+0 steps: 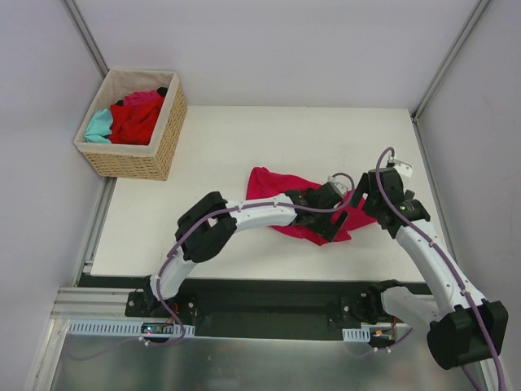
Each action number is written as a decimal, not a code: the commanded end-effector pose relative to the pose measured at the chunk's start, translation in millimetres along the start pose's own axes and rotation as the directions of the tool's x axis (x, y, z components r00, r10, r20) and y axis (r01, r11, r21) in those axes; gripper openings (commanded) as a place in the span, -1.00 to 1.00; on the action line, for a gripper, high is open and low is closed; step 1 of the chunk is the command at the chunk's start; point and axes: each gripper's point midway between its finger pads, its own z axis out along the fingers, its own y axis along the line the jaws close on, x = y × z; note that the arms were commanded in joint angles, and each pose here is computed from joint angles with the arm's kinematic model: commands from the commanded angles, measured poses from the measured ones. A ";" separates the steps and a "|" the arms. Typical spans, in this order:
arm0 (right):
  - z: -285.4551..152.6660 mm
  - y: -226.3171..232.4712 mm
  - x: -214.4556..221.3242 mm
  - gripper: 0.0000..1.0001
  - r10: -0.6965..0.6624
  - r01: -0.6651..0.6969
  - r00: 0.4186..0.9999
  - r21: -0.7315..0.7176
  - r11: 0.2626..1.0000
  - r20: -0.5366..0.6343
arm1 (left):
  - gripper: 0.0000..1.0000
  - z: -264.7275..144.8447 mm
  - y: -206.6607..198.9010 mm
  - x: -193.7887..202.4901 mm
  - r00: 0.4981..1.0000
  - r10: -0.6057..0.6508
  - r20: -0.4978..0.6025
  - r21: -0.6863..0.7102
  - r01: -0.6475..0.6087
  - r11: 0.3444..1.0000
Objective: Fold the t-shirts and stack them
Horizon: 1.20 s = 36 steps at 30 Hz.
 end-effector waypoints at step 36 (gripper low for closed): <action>-2.3 20.5 -3.6 0.93 0.039 -0.038 0.999 -0.115 0.993 0.011 | -1.00 -418.0 70.3 -219.1 0.658 0.012 0.753 -0.084 0.079 0.993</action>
